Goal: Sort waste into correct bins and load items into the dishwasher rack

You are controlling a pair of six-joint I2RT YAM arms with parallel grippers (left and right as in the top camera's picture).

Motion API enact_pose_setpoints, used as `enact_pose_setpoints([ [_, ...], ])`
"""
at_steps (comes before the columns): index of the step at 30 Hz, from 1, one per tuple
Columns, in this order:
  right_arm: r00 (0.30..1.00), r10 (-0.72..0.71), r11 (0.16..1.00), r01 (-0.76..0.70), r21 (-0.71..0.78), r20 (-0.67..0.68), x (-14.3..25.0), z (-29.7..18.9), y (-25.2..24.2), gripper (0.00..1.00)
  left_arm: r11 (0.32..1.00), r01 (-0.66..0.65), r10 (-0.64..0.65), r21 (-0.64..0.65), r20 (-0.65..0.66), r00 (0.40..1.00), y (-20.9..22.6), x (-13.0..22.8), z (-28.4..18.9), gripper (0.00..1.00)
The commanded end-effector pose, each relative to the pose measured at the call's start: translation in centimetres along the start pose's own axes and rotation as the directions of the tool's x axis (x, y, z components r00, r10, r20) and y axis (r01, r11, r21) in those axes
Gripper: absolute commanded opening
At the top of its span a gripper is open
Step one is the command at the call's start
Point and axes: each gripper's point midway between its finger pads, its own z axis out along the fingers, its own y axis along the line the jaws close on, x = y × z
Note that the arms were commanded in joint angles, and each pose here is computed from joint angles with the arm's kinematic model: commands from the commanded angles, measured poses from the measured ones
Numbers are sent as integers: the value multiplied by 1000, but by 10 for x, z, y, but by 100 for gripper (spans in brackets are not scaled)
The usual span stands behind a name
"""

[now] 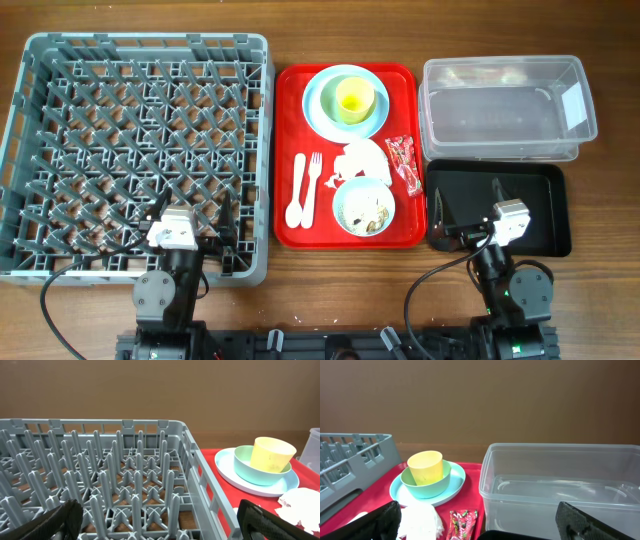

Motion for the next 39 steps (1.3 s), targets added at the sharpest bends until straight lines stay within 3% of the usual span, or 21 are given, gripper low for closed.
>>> enact_pose_setpoints([
  [1, 1000, -1, 1000, 1, 7, 0, 0, 0, -2, 100, 1000, -16, 16, -3, -8, 1000, 0, 3, 0, 100],
  [28, 1000, -1, 1000, 1, 7, 0, 0, 0, -2, 100, 999, -32, 32, -3, 0, 999, 0, 1, 0, 100],
  [33, 1000, -1, 1000, 1, 7, 0, 0, 0, -2, 100, 986, -27, 5, 163, 136, 991, -30, -43, -8, 100],
  [36, 1000, -1, 1000, 1, 7, 0, 0, 0, -2, 100, 966, 70, -106, 250, 135, 985, -44, -76, -22, 100],
  [39, 1000, -2, 1000, 2, 7, 0, 0, 0, -2, 100, 951, 92, -126, 295, 98, 987, -53, -106, -34, 100],
])
